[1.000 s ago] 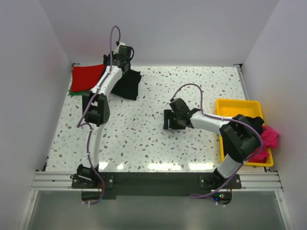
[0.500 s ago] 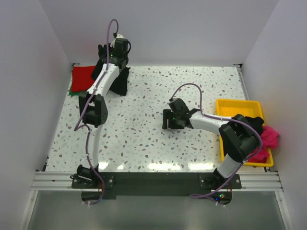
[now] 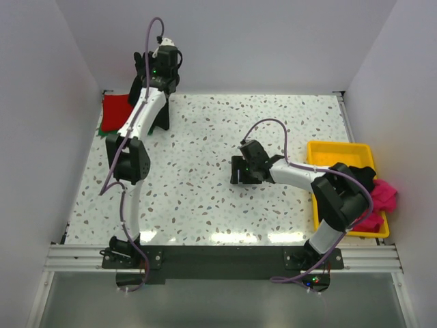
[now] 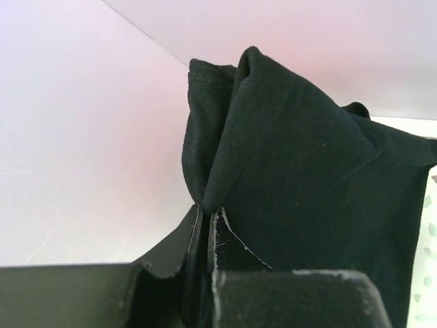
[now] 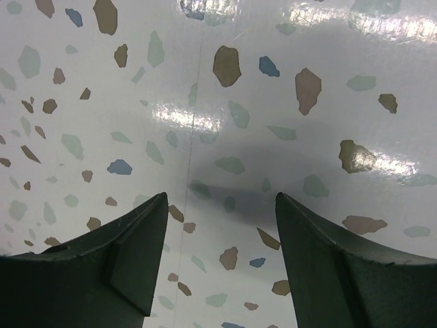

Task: Fold and stack the t-shirts
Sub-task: Neatly place the folded tshirt to the corner

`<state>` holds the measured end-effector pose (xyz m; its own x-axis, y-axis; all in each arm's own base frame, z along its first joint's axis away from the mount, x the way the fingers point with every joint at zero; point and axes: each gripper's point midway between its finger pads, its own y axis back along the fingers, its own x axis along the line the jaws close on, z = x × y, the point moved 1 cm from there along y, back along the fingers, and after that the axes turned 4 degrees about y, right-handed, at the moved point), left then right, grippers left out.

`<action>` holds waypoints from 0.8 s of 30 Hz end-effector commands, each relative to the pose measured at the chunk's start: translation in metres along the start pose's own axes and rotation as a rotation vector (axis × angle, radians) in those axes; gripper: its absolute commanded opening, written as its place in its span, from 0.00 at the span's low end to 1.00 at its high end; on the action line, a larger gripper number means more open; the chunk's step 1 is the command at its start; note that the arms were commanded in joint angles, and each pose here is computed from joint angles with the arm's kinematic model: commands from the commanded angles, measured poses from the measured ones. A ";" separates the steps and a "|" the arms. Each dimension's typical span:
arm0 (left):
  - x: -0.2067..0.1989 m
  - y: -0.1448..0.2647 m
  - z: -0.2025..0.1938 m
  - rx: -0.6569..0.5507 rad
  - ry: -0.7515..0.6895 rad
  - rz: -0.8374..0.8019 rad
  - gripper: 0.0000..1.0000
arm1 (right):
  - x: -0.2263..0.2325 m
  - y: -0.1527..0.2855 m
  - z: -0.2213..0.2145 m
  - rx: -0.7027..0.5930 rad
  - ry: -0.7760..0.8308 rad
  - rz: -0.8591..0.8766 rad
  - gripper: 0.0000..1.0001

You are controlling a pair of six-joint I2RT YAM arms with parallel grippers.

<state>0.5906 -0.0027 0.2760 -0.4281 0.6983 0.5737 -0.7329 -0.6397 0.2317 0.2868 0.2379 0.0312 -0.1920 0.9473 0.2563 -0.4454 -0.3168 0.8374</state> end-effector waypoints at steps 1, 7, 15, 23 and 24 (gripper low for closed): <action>0.065 0.027 0.056 -0.123 0.167 0.050 0.00 | -0.018 -0.014 -0.044 0.141 0.002 -0.068 0.68; 0.074 0.039 0.066 -0.149 0.181 0.048 0.00 | -0.016 -0.012 -0.042 0.134 0.005 -0.065 0.68; 0.079 0.039 0.064 -0.150 0.173 0.056 0.00 | -0.017 -0.008 -0.042 0.131 0.010 -0.074 0.68; 0.080 0.016 0.048 -0.120 0.161 0.066 0.00 | -0.020 -0.010 -0.044 0.143 0.011 -0.089 0.68; 0.080 0.013 0.045 -0.114 0.159 0.069 0.00 | -0.020 -0.011 -0.045 0.147 0.013 -0.092 0.68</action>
<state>0.5773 0.0094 0.3201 -0.4682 0.7098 0.5263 -0.7550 -0.6308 0.1791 0.2867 0.2388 0.0313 -0.1948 0.9480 0.2515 -0.4494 -0.3142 0.8363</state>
